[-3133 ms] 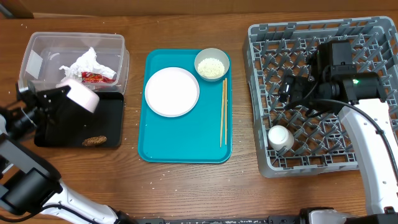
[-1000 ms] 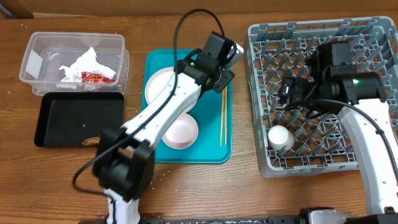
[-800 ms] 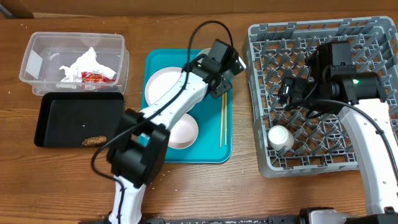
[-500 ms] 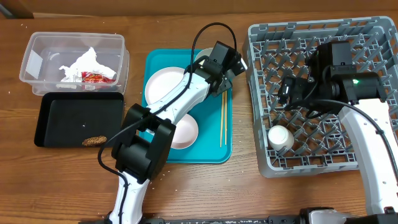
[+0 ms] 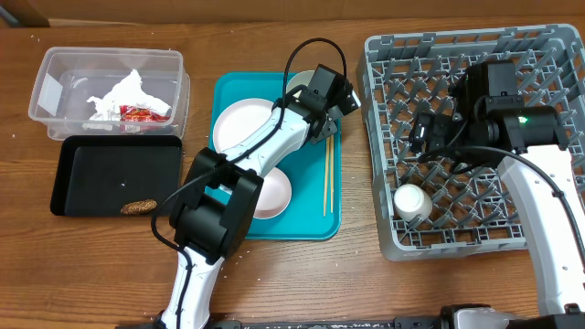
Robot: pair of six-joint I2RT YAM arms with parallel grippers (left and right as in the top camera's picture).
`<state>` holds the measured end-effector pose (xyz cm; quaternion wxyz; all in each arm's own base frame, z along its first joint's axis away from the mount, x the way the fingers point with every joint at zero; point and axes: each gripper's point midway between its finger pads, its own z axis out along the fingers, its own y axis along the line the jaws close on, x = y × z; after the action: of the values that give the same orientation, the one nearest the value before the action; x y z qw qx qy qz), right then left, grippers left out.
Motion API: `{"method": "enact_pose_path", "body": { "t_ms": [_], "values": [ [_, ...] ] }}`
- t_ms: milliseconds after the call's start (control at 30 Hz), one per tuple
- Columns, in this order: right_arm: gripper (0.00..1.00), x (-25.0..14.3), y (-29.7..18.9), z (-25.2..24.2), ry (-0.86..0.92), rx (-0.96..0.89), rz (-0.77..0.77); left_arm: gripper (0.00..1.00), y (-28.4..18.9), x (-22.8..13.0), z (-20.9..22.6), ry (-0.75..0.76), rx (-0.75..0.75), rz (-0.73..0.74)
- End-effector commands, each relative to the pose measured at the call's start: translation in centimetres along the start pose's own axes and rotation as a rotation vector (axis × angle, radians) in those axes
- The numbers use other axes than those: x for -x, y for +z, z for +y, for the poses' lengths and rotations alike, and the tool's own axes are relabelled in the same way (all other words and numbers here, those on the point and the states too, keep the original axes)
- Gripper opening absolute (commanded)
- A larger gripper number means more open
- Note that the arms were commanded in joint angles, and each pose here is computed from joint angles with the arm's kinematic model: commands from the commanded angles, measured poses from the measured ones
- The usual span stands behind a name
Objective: Sort waste into correct bins and load items into the dishwasher
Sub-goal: 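Lift the white rice bowl with left gripper toward the black tray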
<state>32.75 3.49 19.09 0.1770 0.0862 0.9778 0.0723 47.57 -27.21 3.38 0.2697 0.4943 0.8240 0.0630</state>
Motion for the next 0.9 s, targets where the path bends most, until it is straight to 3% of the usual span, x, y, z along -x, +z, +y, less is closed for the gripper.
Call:
{"method": "enact_pose_path", "body": {
  "t_ms": [0,267,400,700,867],
  "values": [
    [0.98,0.4,-1.0,-0.3,-0.006,-0.009,-0.037,0.3,0.4,-0.3,0.0,-0.008,-0.001,0.013],
    [0.98,0.3,-1.0,-0.3,-0.006,-0.01,-0.033,0.17,0.3,-0.7,-0.6,-0.02,-0.03,0.027],
    [0.98,0.2,-1.0,-0.3,-0.006,-0.011,-0.032,0.04,0.3,-0.8,-0.7,-0.036,-0.036,0.029],
    [0.98,0.1,-1.0,-0.3,-0.006,-0.012,-0.027,0.04,-0.4,0.6,0.5,-0.136,-0.004,-0.002],
    [0.98,0.1,-1.0,-0.3,-0.006,-0.012,-0.025,0.04,-4.9,1.9,3.5,-0.388,0.059,0.021]
  ]
}}
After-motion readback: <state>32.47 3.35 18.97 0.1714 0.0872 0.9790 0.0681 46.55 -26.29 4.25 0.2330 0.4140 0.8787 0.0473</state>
